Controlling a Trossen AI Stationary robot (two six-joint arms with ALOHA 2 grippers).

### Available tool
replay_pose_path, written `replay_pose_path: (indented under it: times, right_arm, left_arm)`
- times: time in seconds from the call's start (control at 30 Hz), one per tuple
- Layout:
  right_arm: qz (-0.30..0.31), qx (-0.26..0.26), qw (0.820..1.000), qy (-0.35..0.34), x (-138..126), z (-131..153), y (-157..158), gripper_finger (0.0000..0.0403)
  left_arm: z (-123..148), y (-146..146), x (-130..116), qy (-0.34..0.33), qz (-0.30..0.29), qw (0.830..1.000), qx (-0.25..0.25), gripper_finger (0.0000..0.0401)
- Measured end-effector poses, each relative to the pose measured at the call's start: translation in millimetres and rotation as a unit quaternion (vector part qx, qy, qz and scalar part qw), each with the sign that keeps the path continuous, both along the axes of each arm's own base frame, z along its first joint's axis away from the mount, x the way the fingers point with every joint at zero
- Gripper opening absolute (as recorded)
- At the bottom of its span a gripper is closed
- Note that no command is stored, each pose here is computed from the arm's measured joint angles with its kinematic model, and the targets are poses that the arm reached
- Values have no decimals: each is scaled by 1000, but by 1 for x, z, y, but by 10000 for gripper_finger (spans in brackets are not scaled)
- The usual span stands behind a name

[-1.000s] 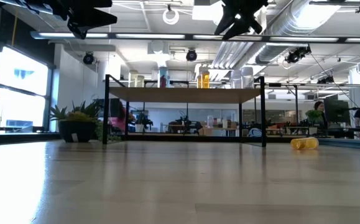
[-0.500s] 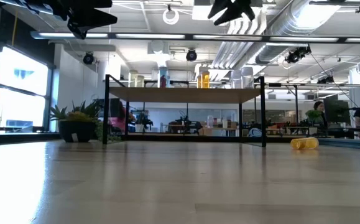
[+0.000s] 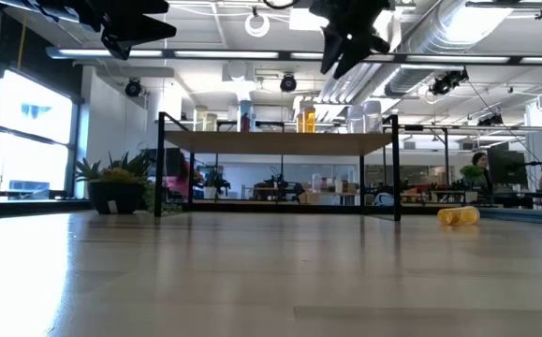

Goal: Pick and place medicine bottles onto shelf by color
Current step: Adjust the white pill bottle on the shelf

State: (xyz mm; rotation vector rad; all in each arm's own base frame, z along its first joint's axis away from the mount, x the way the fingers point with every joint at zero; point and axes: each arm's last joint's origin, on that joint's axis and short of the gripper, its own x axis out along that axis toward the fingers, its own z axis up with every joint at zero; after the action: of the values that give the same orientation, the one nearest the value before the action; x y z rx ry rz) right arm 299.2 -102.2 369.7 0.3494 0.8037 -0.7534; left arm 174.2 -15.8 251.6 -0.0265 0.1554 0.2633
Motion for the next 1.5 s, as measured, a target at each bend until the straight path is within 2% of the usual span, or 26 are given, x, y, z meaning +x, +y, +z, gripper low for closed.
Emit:
replay_pose_path:
  times: [0.17,0.47,0.7,1.0,1.3,1.5]
  right_arm:
    - [-24,27,999,27,-1,-10,-5,167]
    - [-18,58,996,69,7,-28,-10,167]
    - [-23,85,993,80,5,-32,-10,167]
    - [-25,86,993,82,5,-32,-11,167]
    - [-24,97,989,112,18,-52,-16,167]
    - [-33,95,988,114,17,-53,-20,167]
  left_arm:
    - [0,0,0,0,0,1000,0,229]
    - [0,0,0,0,0,1000,0,229]
    - [0,0,0,0,0,1000,0,229]
    - [0,0,0,0,0,1000,0,229]
    - [-1,0,0,4,0,1000,1,229]
    - [-1,0,0,7,0,1000,1,229]
